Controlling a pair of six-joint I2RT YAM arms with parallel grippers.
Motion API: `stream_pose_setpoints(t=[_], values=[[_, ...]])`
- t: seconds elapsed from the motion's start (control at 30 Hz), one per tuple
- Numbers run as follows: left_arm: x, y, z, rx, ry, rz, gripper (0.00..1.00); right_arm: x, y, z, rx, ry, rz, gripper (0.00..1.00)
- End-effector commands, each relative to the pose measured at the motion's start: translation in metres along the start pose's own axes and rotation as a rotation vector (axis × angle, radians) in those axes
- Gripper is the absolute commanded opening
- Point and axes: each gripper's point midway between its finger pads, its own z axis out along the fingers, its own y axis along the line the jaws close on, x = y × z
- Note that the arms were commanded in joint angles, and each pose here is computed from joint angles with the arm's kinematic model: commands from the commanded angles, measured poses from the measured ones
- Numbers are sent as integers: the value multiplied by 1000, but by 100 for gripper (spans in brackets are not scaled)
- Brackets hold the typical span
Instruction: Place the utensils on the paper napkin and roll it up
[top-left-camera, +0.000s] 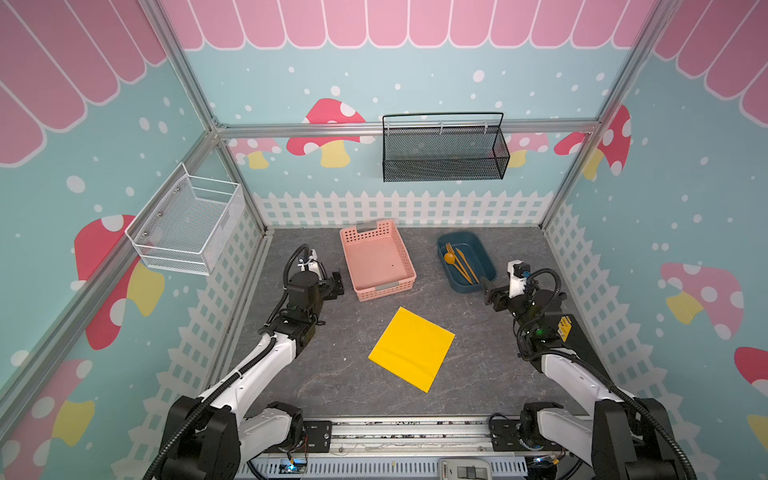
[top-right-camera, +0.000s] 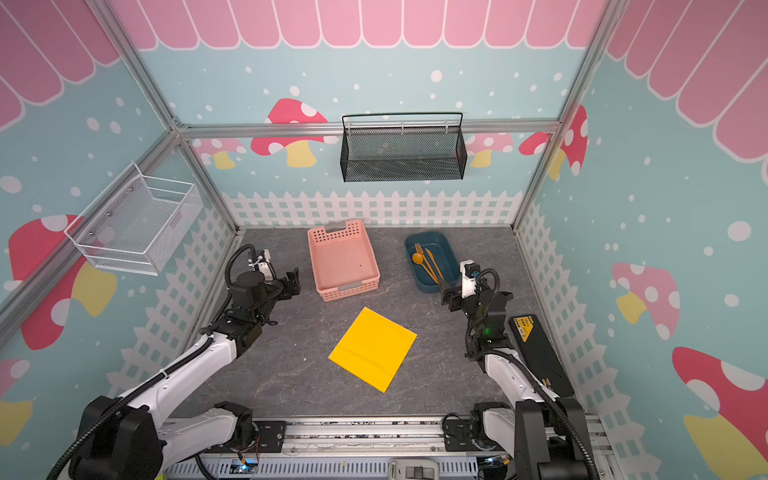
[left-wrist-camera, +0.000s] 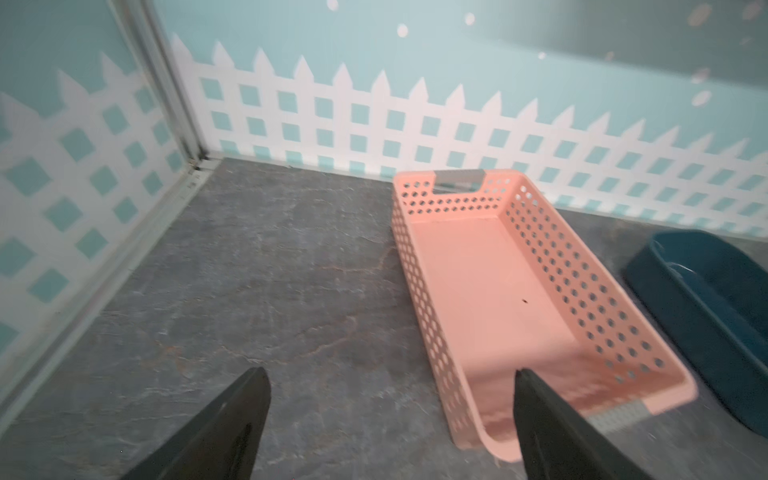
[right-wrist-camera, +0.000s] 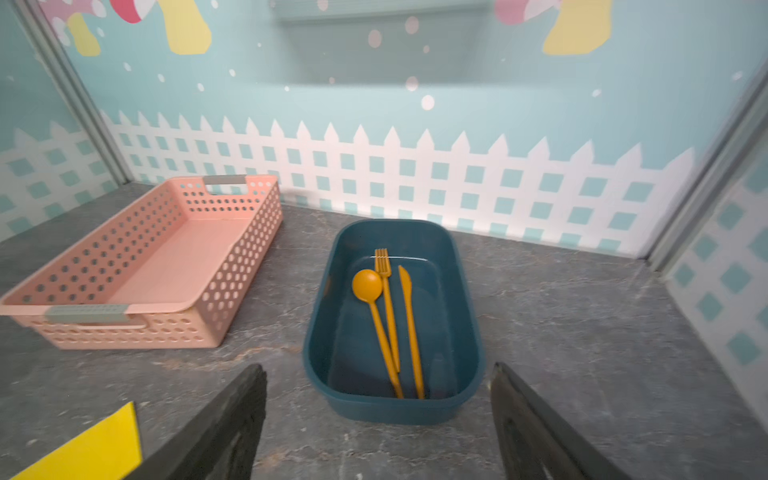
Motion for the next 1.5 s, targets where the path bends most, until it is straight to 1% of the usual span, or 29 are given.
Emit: stream_pose_setpoints(t=[0.0,0.17,0.23,0.33,0.4,0.53,0.63,0.77,0.8,1.1,1.3,1.47], values=[[44,-34,-18,125,217,-37,91,20,36,1,-128,150,126,78],[81,-74,-41,234,355,-49,87,34,84,0,-294,272,264,67],[97,-86,-48,267,410,-88,86,44,100,-3,-357,328,325,60],[121,-104,-55,319,493,-144,83,61,120,-8,-439,417,371,53],[138,-115,-58,347,546,-158,79,76,131,-11,-476,478,385,50],[167,-127,-61,379,629,-189,69,102,147,-15,-534,585,419,45],[183,-128,-59,379,686,-210,62,116,157,-15,-566,648,445,40],[199,-128,-56,365,739,-223,50,136,158,-10,-527,712,465,37],[202,-127,-55,360,750,-227,49,140,159,-9,-524,725,469,37],[229,-126,-50,328,837,-256,49,172,155,-11,-466,827,494,34],[237,-123,-46,302,854,-250,49,195,147,-20,-400,897,514,30],[240,-120,-45,281,864,-242,49,208,143,-29,-355,934,538,28]])
